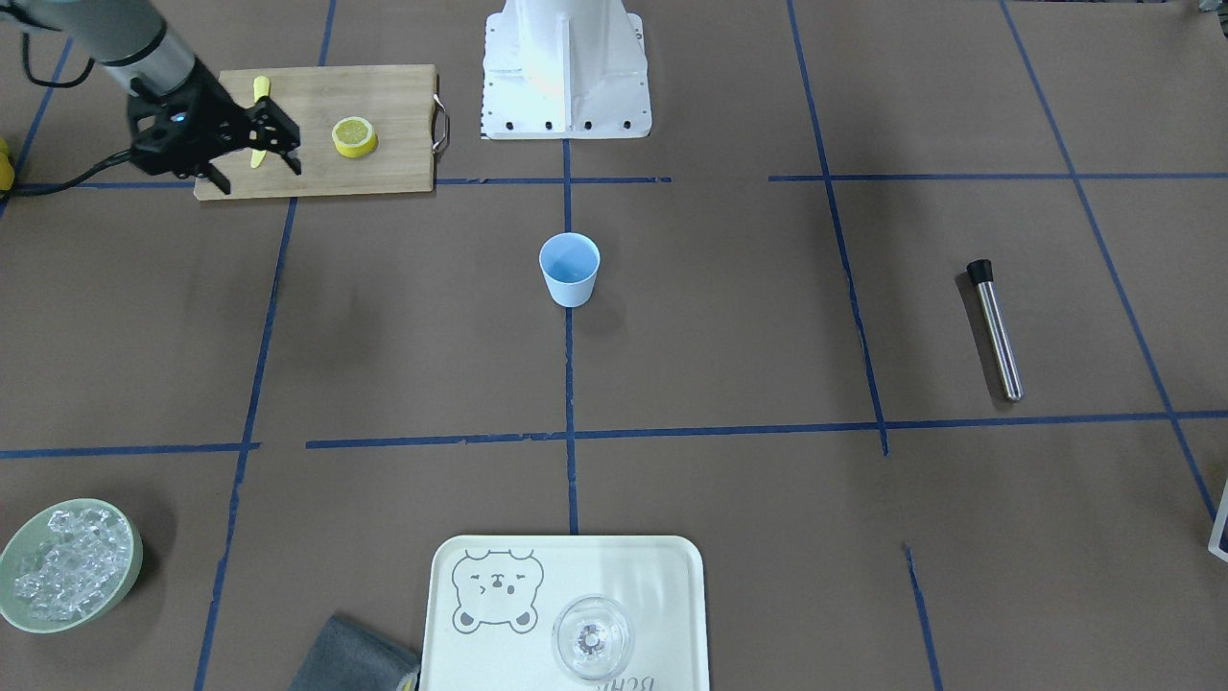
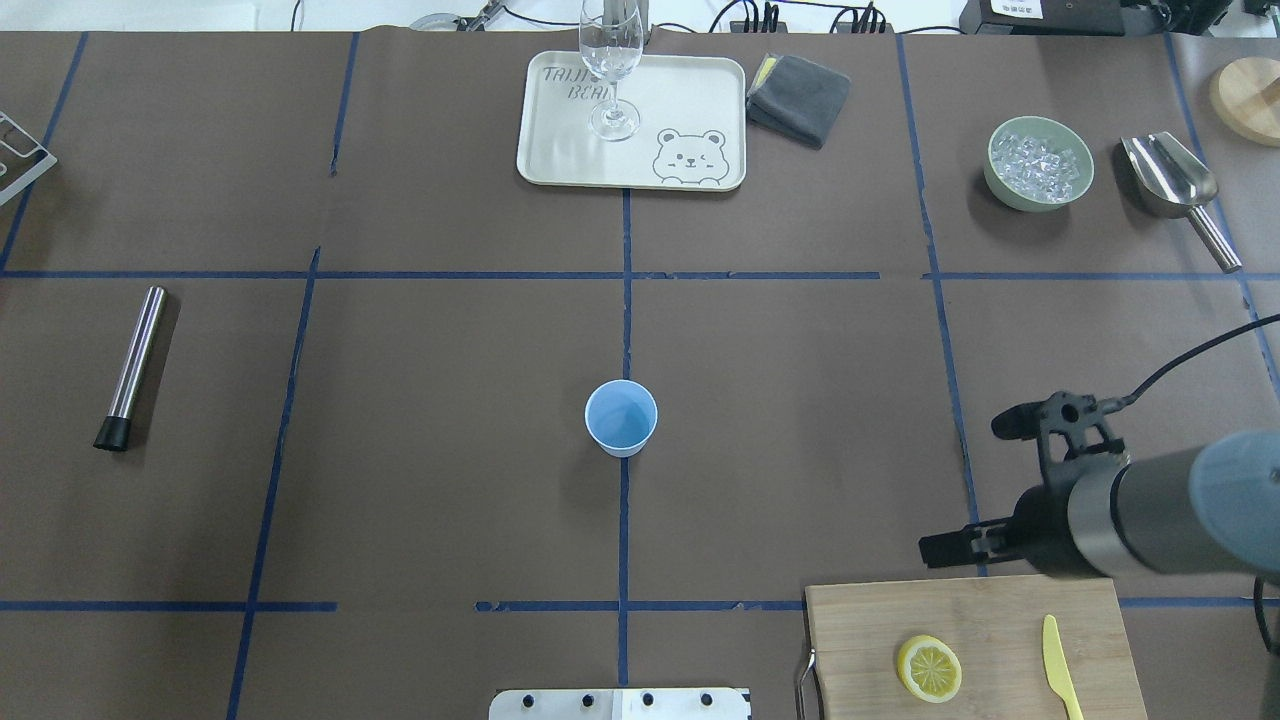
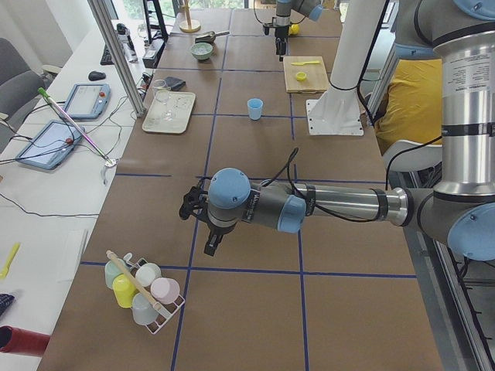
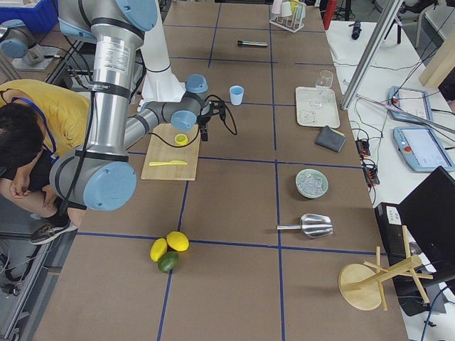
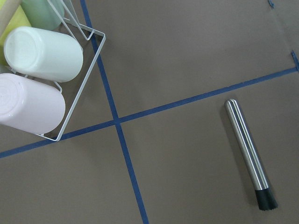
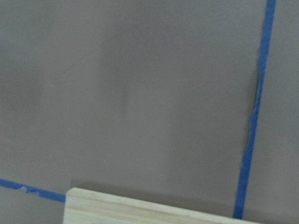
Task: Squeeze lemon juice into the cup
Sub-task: 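Move the right gripper down over the lemon slice on the wooden board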
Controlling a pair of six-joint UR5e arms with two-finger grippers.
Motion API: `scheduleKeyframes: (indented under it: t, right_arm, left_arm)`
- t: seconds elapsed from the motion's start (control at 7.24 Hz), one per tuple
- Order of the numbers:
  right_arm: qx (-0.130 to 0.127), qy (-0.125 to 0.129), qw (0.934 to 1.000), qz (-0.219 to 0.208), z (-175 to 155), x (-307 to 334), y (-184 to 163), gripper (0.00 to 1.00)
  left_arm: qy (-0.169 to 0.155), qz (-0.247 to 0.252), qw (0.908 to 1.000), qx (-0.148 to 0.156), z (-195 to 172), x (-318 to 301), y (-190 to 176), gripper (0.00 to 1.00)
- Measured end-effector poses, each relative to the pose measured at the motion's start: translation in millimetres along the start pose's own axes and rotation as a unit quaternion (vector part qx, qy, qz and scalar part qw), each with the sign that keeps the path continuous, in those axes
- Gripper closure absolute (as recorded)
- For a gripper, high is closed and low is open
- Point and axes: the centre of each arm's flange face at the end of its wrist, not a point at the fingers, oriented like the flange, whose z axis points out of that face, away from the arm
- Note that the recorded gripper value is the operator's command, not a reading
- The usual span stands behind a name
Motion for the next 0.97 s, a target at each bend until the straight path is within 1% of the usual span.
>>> scheduleKeyframes:
  t: [0.14, 0.28, 0.41, 0.55, 0.69, 0.97]
  right_arm:
    - [-0.001, 0.001, 0.9999, 0.017, 10.7, -19.2, 26.9, 0.0]
    - [-0.001, 0.011, 0.9997, 0.023, 21.7, -27.3, 49.8, 0.0]
    - [0.001, 0.029, 0.9994, 0.019, 32.1, -28.7, 68.1, 0.0]
    - [0.003, 0.044, 0.9989, 0.019, 40.5, -29.1, 81.2, 0.0]
    - [0.005, 0.053, 0.9983, 0.022, 48.7, -30.4, 93.6, 0.0]
    - [0.014, 0.062, 0.9979, 0.014, 60.5, -33.0, 110.9, 0.0]
  left_arm:
    - [0.001, -0.006, 1.0, 0.0, 1.1, 0.3, -0.1, 0.0]
    - [0.002, -0.013, 0.9999, 0.0, 1.9, 1.2, -0.5, 0.0]
    - [0.004, -0.016, 0.9999, -0.001, 3.0, 2.1, -0.7, 0.0]
    - [0.005, -0.017, 0.9998, -0.001, 4.0, 2.8, -0.9, 0.0]
    - [0.005, -0.018, 0.9998, -0.002, 4.6, 2.9, -1.0, 0.0]
    - [0.005, -0.018, 0.9998, -0.002, 5.0, 2.7, -0.9, 0.0]
